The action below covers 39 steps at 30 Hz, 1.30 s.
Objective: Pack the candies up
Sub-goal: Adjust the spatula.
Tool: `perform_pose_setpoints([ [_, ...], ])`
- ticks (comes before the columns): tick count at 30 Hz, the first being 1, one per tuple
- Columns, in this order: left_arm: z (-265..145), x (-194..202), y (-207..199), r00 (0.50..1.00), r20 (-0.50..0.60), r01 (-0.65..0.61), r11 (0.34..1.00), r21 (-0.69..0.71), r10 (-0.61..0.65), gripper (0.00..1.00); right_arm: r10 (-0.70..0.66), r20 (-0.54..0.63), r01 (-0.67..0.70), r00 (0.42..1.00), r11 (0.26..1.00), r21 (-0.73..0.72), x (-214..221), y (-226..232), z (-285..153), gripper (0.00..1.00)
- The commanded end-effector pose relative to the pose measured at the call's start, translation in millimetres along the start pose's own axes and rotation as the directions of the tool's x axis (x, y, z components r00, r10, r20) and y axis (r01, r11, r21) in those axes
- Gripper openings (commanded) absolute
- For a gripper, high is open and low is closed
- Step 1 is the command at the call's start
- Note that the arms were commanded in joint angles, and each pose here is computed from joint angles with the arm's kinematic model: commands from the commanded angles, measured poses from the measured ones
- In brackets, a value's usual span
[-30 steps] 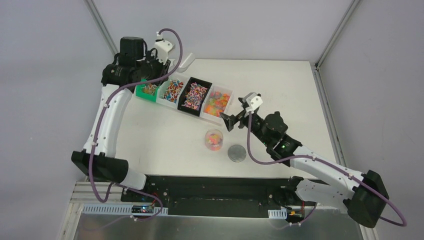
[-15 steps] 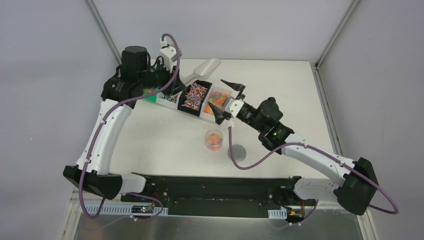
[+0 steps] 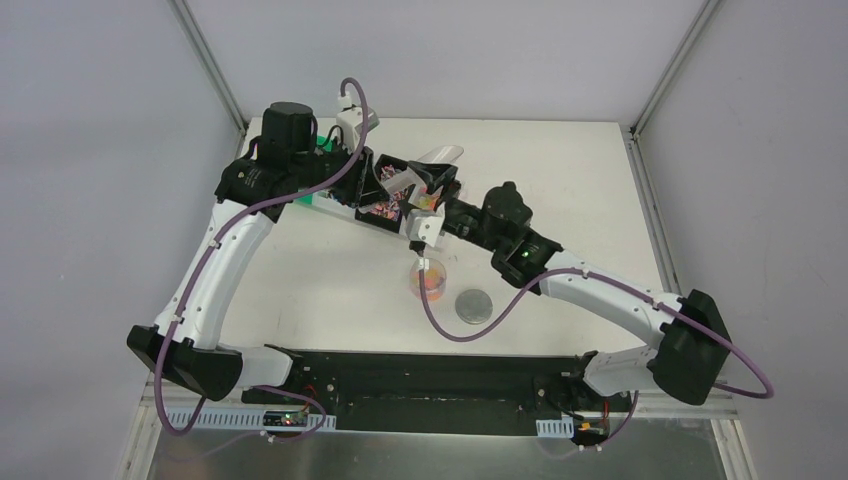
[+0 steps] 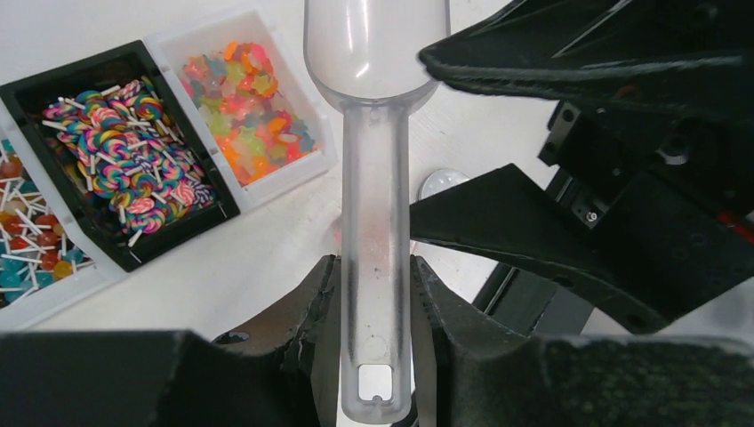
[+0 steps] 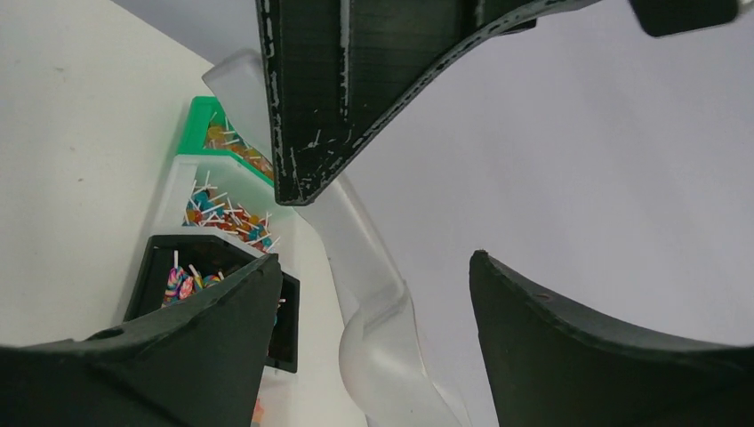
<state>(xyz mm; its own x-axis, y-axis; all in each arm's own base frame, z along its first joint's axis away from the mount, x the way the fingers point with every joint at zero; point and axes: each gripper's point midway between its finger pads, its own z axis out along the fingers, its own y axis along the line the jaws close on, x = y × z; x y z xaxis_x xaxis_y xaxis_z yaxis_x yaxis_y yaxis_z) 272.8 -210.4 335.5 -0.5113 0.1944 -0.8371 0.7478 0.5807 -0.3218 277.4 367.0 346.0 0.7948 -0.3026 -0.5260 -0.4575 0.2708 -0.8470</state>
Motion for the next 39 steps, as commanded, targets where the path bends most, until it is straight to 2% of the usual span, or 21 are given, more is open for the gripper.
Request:
perform_pose_setpoints([
  [1, -6.8, -2.6, -17.6, 1.000, 0.004, 0.016, 0.999, 0.048, -0.017, 0.00, -0.105, -0.028, 0.104, 0.994, 0.994, -0.015, 4.3, -3.7, 13.7, 0.77],
  [10, -16.2, -4.3, -17.3, 0.999, 0.016, 0.028, 1.000, -0.003, -0.028, 0.00, -0.121, -0.021, 0.121, 0.992, 0.992, -0.022, 8.6, 9.0, 30.7, 0.45],
  [15, -17.7, -6.9, -16.2, 0.999, 0.023, 0.023, 1.000, -0.015, -0.022, 0.00, -0.076, 0.017, 0.076, 0.997, 0.997, 0.013, 1.7, 12.7, 34.1, 0.09],
  [17, -18.6, -8.2, -14.0, 0.999, 0.029, 0.020, 0.999, -0.031, -0.019, 0.00, -0.044, 0.032, 0.043, 0.999, 0.999, 0.025, -0.2, 15.5, 34.3, 0.00],
  [23, -27.2, -13.9, -12.3, 0.995, 0.086, -0.038, 0.997, -0.072, 0.044, 0.25, 0.103, 0.033, -0.107, 0.994, 0.985, 0.138, 2.6, 7.3, 30.6, 0.00],
  [26, -31.7, -12.9, -6.7, 0.991, 0.107, -0.071, 0.991, -0.117, 0.084, 0.33, 0.149, 0.037, -0.153, 0.988, 0.977, 0.149, 3.7, 8.1, 29.9, 0.00],
  [32, -31.7, -3.9, 6.0, 0.981, 0.099, -0.147, 0.974, -0.172, 0.166, 0.42, 0.215, 0.056, -0.221, 0.975, 0.964, 0.150, 3.4, 12.7, 33.3, 0.00],
  [39, -23.0, -0.9, 8.0, 0.984, 0.084, -0.143, 0.979, -0.148, 0.157, 0.44, 0.239, 0.043, -0.242, 0.970, 0.957, 0.161, 7.7, 13.6, 35.2, 0.00],
])
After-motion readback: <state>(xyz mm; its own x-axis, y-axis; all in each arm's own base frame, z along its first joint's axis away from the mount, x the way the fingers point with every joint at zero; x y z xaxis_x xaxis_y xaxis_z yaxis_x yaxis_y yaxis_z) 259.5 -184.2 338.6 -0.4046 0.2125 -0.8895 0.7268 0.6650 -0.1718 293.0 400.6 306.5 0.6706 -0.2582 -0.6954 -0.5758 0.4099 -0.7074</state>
